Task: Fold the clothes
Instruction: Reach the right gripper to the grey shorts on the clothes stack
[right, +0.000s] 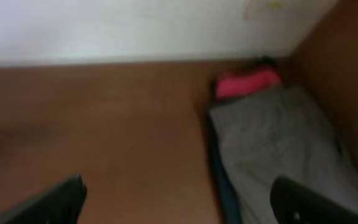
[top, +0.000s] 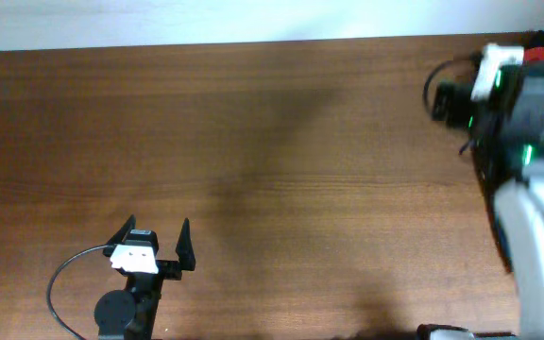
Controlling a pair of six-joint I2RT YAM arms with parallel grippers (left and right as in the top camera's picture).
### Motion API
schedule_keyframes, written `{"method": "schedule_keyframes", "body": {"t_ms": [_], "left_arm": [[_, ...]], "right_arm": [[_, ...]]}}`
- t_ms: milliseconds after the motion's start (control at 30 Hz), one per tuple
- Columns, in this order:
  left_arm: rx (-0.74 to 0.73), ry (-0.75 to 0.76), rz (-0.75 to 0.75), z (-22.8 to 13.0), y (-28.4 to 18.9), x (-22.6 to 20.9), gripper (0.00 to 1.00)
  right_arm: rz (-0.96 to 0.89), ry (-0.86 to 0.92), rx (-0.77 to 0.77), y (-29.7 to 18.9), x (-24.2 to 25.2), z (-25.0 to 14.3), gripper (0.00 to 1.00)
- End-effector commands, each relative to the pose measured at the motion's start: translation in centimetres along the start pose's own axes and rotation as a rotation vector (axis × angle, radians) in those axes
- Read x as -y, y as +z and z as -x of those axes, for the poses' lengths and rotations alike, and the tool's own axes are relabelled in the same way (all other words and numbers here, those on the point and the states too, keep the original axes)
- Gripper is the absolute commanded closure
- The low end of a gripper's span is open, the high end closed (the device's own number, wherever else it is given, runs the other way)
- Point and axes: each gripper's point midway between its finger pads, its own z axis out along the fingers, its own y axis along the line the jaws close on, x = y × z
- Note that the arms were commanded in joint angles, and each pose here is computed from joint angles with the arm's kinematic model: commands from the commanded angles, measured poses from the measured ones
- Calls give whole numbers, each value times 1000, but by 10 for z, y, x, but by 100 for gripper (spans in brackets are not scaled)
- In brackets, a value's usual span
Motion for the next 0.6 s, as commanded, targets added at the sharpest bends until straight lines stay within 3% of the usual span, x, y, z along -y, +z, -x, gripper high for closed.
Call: {"method": "schedule_keyframes", "body": {"t_ms": [0,167,333,567], "left_arm": [[0,19,-6,-2,0,1,1],[0,19,-6,-2,0,1,1],[0,19,-6,-2,0,1,1],[0,19,-6,-2,0,1,1]], "right_arm": [[-90,-4,-64,21,27,25,1],[-107,-18,-159,69,28,16,2],[-237,-12,-179,113,52,3,1],[-270,11,-256,169,73,-36,1]]}}
